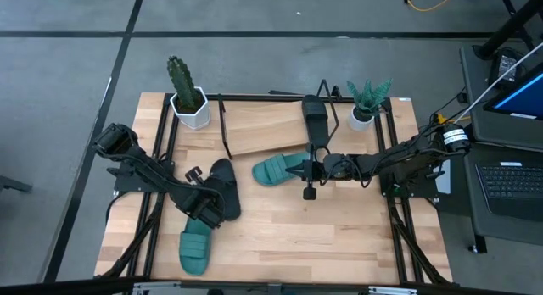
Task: Pick and place slides into the shelf
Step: Put the black slide on the shelf
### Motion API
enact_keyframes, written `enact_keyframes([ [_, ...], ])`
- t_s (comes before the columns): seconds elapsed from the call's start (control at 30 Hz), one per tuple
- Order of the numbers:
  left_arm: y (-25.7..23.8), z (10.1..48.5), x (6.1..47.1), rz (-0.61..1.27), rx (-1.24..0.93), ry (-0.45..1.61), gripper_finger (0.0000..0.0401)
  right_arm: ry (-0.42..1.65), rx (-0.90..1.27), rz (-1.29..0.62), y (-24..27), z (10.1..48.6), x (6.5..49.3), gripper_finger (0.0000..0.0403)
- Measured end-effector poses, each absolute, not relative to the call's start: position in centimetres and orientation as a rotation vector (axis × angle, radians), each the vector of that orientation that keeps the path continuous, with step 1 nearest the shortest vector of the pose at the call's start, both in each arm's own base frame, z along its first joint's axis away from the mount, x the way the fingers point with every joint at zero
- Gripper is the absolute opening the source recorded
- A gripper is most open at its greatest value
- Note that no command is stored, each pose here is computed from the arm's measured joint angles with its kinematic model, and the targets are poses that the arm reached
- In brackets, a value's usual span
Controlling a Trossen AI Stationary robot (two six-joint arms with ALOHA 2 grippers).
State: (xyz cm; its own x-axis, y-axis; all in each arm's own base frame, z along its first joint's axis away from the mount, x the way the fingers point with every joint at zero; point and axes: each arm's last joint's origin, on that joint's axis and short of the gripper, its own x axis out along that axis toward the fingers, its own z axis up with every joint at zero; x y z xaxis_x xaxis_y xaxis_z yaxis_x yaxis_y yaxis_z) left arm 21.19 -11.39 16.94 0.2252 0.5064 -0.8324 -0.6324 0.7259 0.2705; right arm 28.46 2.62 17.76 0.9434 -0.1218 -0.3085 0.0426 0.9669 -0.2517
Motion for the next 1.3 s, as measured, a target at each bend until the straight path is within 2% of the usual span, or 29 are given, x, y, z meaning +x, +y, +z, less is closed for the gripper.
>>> enact_keyframes([
  [0.37,-12.6,20.2,23.2,0.703,-0.146,1.026,0.0001,0.326,-0.240,-0.086,2.6,17.8,28.5,0.0012],
  [0.63,-12.7,21.4,23.9,0.717,-0.088,0.928,0.0000,0.286,-0.240,-0.061,3.5,18.2,28.5,0.0026],
  [0.9,-12.6,21.7,24.2,0.751,-0.051,0.829,0.0000,0.255,-0.324,0.001,5.8,21.6,30.4,0.0028],
  [1.07,-12.6,22.0,24.6,0.783,-0.023,0.716,0.0000,0.321,-0.353,-0.024,6.6,24.0,31.6,0.0046],
  [1.3,-13.3,22.1,24.3,0.765,-0.009,0.688,0.0000,0.326,-0.358,-0.011,7.3,26.4,32.2,0.0079],
])
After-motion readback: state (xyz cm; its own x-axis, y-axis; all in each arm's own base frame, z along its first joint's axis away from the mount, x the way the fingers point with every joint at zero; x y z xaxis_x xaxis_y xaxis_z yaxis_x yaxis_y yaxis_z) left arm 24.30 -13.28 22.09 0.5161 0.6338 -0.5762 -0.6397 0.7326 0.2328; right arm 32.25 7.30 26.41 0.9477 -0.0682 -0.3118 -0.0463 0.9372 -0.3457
